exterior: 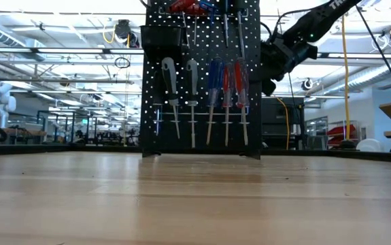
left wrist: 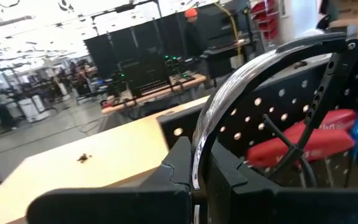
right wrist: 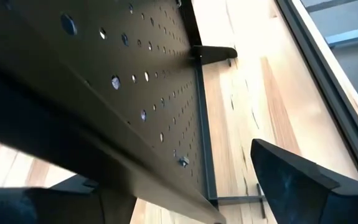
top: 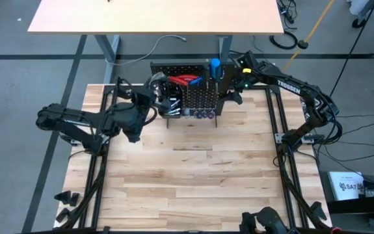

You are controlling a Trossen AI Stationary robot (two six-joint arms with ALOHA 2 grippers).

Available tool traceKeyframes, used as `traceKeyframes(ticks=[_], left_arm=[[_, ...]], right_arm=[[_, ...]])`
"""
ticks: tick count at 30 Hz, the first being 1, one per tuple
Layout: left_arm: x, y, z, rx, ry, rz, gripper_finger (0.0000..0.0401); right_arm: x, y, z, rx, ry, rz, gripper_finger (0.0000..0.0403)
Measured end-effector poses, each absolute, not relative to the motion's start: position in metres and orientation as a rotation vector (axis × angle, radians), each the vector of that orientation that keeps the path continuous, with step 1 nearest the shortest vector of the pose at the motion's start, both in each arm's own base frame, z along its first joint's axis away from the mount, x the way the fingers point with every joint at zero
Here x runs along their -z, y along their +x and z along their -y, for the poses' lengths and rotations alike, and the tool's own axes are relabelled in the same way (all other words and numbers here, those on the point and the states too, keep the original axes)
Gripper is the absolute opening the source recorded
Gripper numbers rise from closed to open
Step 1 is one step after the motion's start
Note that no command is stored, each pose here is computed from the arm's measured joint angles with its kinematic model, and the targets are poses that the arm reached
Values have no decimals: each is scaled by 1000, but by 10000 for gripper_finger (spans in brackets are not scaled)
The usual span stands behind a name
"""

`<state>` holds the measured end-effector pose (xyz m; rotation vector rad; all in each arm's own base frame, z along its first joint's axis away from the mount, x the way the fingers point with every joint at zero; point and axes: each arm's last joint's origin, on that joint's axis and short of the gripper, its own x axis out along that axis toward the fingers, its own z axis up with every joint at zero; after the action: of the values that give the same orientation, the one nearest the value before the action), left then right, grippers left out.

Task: Hang tools onto peg board
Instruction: Put the safety glass into the black bin on the pegboard

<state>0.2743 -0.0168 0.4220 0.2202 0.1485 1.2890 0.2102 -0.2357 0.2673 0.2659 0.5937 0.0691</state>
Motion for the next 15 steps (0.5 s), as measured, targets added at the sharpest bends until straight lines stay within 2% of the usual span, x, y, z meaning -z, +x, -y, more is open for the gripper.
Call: traceKeyframes(ticks=[15], left_arm=[[-409,282,-9,-1347,180,-147,16]], right_arm=[[-265,206,234,-77,290,-623,283]])
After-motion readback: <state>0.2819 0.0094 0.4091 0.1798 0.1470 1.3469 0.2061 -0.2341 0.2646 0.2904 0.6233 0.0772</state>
